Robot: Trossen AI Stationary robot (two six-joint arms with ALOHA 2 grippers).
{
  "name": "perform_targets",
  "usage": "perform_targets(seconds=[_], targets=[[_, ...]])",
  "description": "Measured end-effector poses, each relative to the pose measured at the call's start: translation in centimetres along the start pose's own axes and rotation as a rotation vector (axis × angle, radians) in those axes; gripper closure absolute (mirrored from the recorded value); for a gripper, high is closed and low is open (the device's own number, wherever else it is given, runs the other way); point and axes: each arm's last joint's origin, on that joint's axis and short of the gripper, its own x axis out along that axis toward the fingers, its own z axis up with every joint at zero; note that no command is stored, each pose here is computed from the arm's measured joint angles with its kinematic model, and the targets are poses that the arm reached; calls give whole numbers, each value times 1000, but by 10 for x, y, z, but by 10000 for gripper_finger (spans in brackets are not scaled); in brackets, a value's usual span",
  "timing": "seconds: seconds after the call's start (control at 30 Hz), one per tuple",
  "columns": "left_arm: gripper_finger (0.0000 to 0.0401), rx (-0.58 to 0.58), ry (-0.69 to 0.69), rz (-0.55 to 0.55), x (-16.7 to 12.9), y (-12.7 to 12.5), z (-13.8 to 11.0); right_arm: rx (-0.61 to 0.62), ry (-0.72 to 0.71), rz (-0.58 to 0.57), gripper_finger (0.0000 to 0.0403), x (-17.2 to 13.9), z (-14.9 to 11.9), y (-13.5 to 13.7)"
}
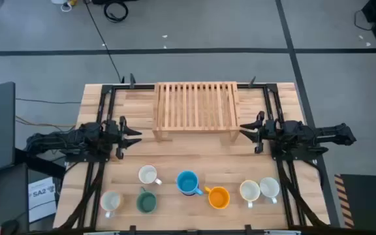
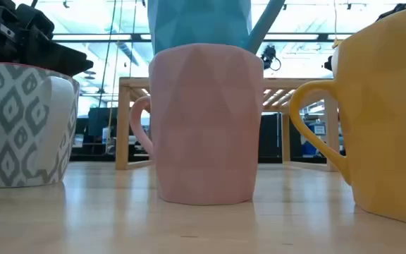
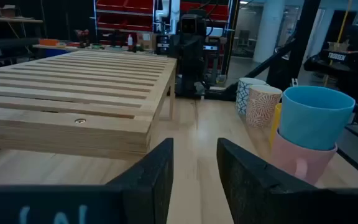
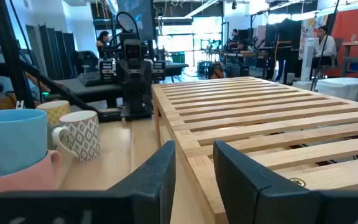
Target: Place coffee mugs
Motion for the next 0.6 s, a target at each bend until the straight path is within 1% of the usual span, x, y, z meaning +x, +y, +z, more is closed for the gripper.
perform_targets(seconds=[0.6], targets=[[271,0,3,1,0,0,0,0,0,0,289,0,0,0]])
